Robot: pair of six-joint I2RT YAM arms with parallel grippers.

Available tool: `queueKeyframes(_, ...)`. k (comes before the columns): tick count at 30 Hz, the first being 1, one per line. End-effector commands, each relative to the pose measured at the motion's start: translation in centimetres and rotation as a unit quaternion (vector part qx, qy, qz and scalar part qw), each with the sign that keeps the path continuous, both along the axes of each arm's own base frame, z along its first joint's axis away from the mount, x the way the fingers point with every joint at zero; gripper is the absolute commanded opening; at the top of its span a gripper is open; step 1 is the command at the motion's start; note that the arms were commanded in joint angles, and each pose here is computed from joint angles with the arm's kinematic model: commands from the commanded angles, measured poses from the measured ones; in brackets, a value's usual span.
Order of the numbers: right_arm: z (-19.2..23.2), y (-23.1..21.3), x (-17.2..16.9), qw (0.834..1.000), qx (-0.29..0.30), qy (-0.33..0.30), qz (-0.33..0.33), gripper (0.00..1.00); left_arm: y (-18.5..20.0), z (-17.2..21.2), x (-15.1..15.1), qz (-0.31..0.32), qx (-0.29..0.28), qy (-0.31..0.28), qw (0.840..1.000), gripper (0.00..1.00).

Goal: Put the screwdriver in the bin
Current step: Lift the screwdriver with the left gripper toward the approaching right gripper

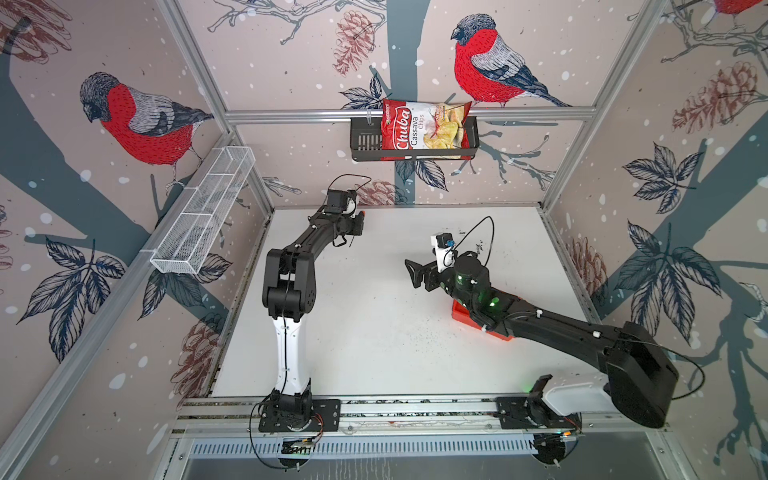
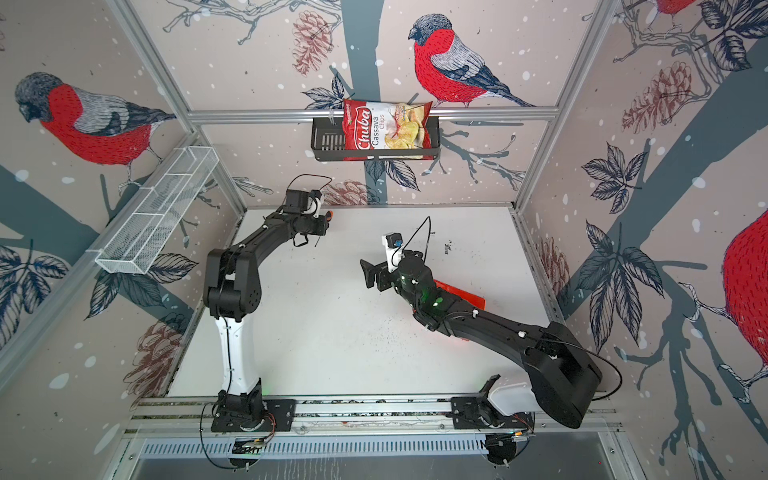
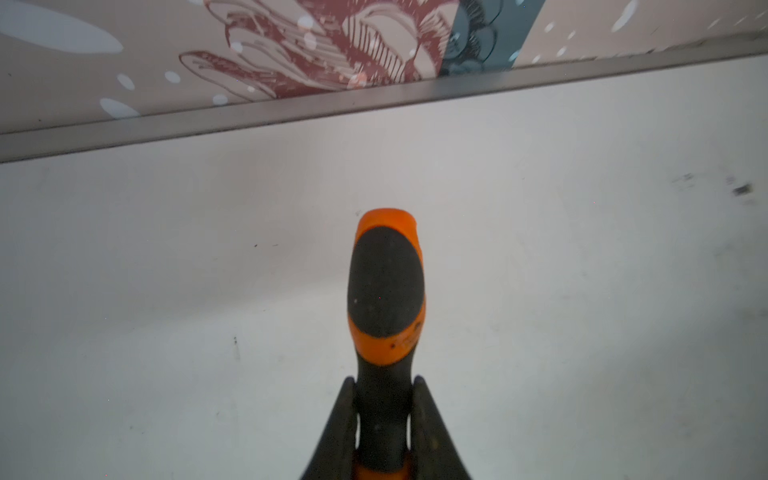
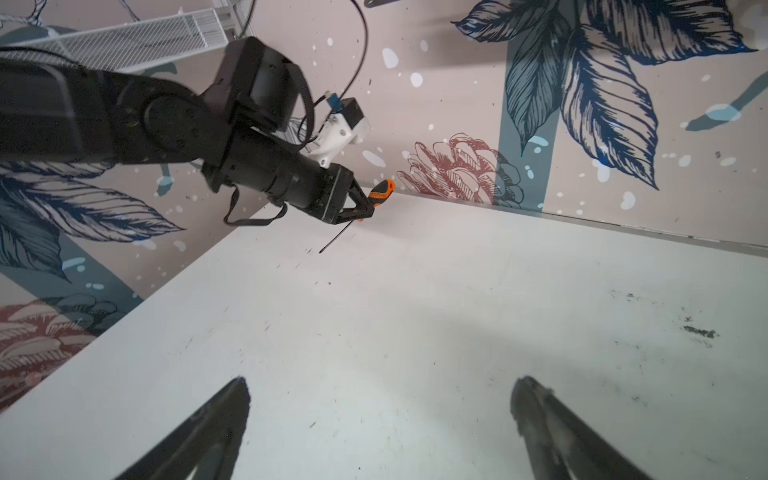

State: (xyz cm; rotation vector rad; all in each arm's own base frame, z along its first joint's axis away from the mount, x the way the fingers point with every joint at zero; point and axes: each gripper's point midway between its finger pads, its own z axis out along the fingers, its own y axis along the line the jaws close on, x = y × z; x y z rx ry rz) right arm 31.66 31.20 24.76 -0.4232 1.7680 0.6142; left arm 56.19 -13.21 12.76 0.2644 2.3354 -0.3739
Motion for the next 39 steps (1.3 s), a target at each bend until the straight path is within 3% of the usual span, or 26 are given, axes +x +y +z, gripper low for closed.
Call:
queueKeyframes(1, 2.7, -0.5, 1.0, 0.999, 0.04, -0.003, -0.03, 1.0, -2.0, 3.9, -0.5, -0.023, -0.077, -0.05, 0.996, 0.06)
queueKeyframes(6, 5.1, 0.1, 1.4, 0.997, 0.074, 0.014, -0.005, 1.0, -3.8, 6.5, -4.1, -0.059, -0.156, -0.076, 0.983, 0.06)
queueKeyframes(12, 7.4, 0.3, 1.9, 0.979, 0.181, 0.052, 0.083, 1.0, -5.9, 10.1, -8.4, -0.082, -0.255, -0.112, 0.957, 0.06)
queueKeyframes(16, 8.3, -0.1, 2.5, 0.965, 0.224, 0.07, 0.115, 1.0, -8.3, 12.9, -11.9, -0.117, -0.342, -0.126, 0.924, 0.05)
queueKeyframes(21, 8.4, 0.5, 2.3, 0.957, 0.228, 0.082, 0.16, 1.0, -11.2, 14.6, -15.8, -0.164, -0.406, -0.12, 0.891, 0.05)
queueKeyframes(26, 8.6, 0.4, 2.6, 0.952, 0.236, 0.086, 0.175, 1.0, -12.9, 17.4, -19.6, -0.207, -0.479, -0.134, 0.842, 0.05)
queueKeyframes(29, 8.8, 0.3, 2.7, 0.949, 0.242, 0.088, 0.181, 1.0, -13.8, 17.9, -21.2, -0.241, -0.487, -0.141, 0.828, 0.05)
queueKeyframes(39, 9.3, 1.3, 2.5, 0.934, 0.252, 0.1, 0.231, 0.96, -15.5, 17.9, -22.8, -0.3, -0.482, -0.126, 0.814, 0.05)
